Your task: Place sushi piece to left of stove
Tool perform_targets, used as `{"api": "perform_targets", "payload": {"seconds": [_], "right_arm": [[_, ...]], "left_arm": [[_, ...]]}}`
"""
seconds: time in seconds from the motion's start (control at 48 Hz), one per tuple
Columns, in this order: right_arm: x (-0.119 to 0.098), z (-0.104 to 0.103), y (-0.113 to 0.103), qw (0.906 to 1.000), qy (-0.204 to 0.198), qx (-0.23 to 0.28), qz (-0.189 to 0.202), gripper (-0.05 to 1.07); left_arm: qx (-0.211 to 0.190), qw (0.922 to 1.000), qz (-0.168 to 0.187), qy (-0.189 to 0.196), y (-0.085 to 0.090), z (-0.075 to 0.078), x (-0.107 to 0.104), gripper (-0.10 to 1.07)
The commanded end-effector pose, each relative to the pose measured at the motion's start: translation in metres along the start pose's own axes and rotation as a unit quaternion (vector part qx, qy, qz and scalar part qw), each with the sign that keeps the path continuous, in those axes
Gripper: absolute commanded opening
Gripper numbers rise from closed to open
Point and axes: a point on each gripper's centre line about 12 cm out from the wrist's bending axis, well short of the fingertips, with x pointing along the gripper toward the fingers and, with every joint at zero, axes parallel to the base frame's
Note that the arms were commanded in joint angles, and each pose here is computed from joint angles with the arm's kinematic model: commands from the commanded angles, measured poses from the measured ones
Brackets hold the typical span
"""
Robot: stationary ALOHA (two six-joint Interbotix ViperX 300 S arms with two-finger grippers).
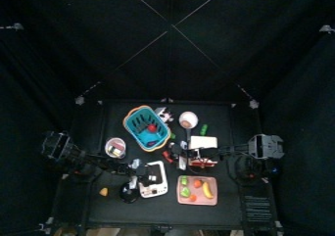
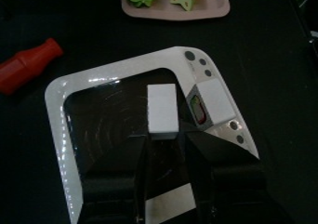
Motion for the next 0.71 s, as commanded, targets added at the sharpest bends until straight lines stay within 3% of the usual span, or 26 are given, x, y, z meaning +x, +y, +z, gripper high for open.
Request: {"api": "perform_targets", "payload": {"seconds": [0.0, 0.188, 0.5, 0.688], "right_arm": [[-0.004, 0.015, 0.001, 0.9998, -0.021, -0.002, 0.002, 0.45], [-0.004, 0.015, 0.002, 0.9998, -0.022, -0.002, 0.002, 0.45], [0.000, 0.015, 0.001, 0.9998, -0.020, -0.003, 0.001, 0.45], [0.005, 0.016, 0.001, 0.9998, -0.018, -0.009, 0.002, 0.45]], "left_arm": [[0.001, 0.9999, -0.003, -0.017, -0.001, 0.010, -0.006, 0.61], [0.000, 0.9998, -0.014, -0.010, -0.002, 0.005, -0.030, 0.61], [-0.007, 0.9990, -0.044, 0.008, -0.007, -0.028, -0.074, 0.61], [-0.031, 0.9980, -0.047, 0.029, -0.006, -0.045, -0.082, 0.61]]}}
